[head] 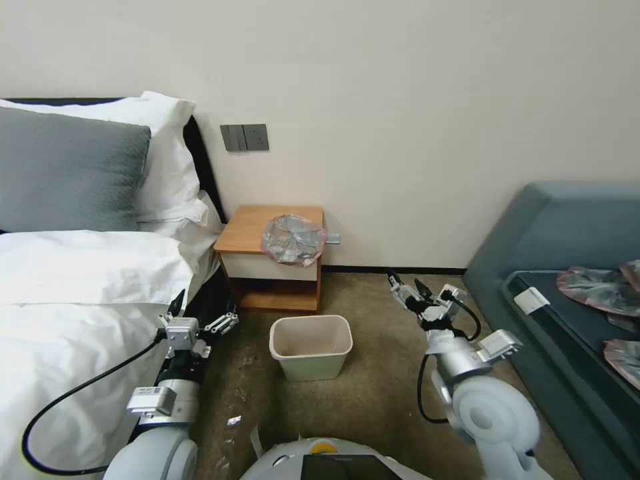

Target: Pick up the garbage bag from the table and place it over the trash can.

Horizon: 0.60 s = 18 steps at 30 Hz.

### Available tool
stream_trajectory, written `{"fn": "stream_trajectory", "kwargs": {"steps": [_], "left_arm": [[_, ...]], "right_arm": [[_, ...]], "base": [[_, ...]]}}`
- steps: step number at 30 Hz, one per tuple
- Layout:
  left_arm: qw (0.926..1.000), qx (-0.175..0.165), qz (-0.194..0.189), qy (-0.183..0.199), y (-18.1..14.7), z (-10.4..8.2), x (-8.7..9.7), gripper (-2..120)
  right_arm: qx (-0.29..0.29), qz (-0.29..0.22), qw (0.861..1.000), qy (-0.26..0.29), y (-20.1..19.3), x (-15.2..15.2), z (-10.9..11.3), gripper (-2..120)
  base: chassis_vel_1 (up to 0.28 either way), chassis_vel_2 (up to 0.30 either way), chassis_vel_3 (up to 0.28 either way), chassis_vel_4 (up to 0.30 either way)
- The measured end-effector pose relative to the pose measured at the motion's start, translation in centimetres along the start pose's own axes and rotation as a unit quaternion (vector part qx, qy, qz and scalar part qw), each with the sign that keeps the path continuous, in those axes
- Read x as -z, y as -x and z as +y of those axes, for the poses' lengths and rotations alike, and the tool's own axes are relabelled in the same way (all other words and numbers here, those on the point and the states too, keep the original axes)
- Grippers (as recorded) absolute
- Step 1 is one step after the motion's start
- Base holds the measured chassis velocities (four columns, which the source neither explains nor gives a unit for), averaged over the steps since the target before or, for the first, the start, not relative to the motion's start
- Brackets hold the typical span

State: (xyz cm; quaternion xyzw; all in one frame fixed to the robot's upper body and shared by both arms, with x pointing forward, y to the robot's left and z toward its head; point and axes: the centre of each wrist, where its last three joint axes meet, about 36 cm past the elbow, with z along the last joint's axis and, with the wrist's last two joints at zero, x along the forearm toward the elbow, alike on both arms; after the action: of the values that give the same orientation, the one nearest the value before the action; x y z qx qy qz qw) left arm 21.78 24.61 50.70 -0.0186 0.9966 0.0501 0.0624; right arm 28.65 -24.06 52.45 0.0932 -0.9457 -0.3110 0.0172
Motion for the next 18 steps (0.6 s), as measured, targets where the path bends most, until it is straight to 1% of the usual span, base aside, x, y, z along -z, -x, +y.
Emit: {"fn": "stream_trajectory", "kwargs": {"steps": [1,4,5,7,10,13,14,18], "left_arm": [[1.0000,0.000,0.000,0.000,0.0,0.0,0.0,100],[0.9998,-0.015,-0.005,-0.009,0.3,0.4,0.2,100],[0.9998,-0.015,-0.005,-0.009,0.3,0.4,0.2,100],[0.9997,-0.021,-0.001,-0.009,0.4,0.7,0.2,100],[0.9997,-0.021,0.002,-0.008,0.3,0.8,0.2,100],[0.9999,-0.013,0.008,-0.005,0.2,1.1,0.1,100],[0.9999,-0.013,0.008,-0.005,0.2,1.1,0.1,100],[0.9999,-0.002,0.013,-0.007,0.0,1.1,0.1,100]], "right_arm": [[0.000,0.000,1.000,0.000,0.0,0.0,0.0,100],[0.003,0.003,0.999,0.034,0.9,-0.4,-0.9,100],[0.003,0.003,0.999,0.034,0.9,-0.4,-0.9,100],[-0.002,0.008,0.999,0.043,1.7,-0.6,-1.7,100],[-0.004,0.012,0.999,0.043,2.4,-0.7,-2.4,100],[-0.006,0.025,0.999,0.047,4.5,-1.4,-4.0,100],[-0.006,0.025,0.999,0.047,4.5,-1.4,-4.0,100],[-0.003,0.036,0.996,0.077,7.6,-1.9,-5.0,100]], "base": [[0.000,0.000,0.000,0.000],[0.000,0.000,0.000,0.000],[0.000,0.000,0.000,0.000],[0.000,0.000,0.000,0.000],[0.000,0.000,0.000,0.000],[0.000,0.000,0.000,0.000],[0.000,0.000,0.000,0.000],[0.000,0.000,0.000,0.000]]}}
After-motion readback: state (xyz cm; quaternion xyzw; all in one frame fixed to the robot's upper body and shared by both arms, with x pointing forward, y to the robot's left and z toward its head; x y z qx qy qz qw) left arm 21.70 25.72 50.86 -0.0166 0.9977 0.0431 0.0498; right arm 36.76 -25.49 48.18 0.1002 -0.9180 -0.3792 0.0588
